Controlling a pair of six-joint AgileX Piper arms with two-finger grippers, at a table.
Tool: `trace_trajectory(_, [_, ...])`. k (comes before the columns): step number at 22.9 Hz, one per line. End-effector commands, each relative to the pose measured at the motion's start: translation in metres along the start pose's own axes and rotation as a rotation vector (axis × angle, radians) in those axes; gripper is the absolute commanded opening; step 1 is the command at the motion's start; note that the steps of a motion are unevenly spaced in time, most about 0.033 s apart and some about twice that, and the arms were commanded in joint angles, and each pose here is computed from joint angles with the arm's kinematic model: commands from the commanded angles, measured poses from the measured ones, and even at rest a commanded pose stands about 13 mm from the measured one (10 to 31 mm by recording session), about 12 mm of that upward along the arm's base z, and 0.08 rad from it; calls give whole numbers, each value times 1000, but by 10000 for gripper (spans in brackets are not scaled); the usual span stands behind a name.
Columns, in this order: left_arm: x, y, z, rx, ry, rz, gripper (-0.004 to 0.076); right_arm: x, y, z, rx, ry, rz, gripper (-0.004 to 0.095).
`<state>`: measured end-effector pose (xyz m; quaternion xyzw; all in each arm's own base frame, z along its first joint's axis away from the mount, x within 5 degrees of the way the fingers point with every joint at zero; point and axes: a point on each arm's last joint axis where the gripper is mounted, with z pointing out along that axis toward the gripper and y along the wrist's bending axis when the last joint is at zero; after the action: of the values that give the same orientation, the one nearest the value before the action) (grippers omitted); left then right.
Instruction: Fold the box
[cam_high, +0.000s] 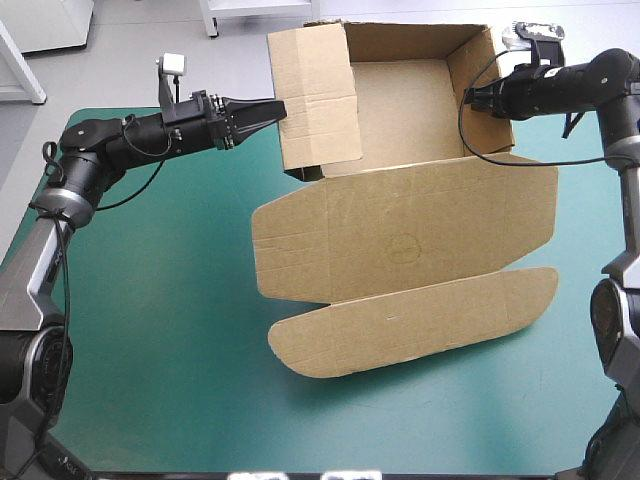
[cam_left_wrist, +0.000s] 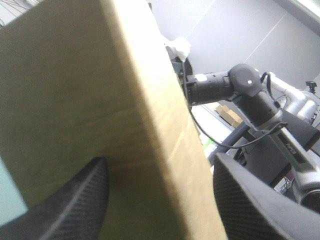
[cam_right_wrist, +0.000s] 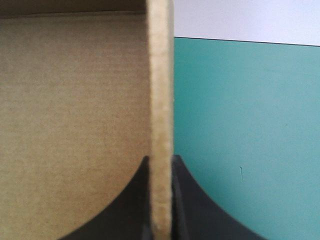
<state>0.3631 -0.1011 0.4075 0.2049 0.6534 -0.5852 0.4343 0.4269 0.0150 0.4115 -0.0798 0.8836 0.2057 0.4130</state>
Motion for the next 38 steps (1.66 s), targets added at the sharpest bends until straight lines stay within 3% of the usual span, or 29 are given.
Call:
trace_trajectory(1, [-29,-54,5,65,-33,75,449,-18,18,-30,-34,-136,19,-13])
trace_trajectory(11, [-33,-70,36,-411,153,140,449,-9,63,-6,38,-57,-33,-7])
trace_trajectory(19, [-38,-70,26,-747,212,153,449,-8,86,2,2,-75,48,2])
trace_trajectory(26, [-40,-62,26,-808,225,118,429,-4,97,5,2,-54,26,2])
trace_trajectory(29, [-39,-54,31,-817,303,82,378,-2,104,8,35,-45,2,2])
trace_trajectory(38, [-22,-19,59,-921,481,67,371,10,103,27,92,52,8,2])
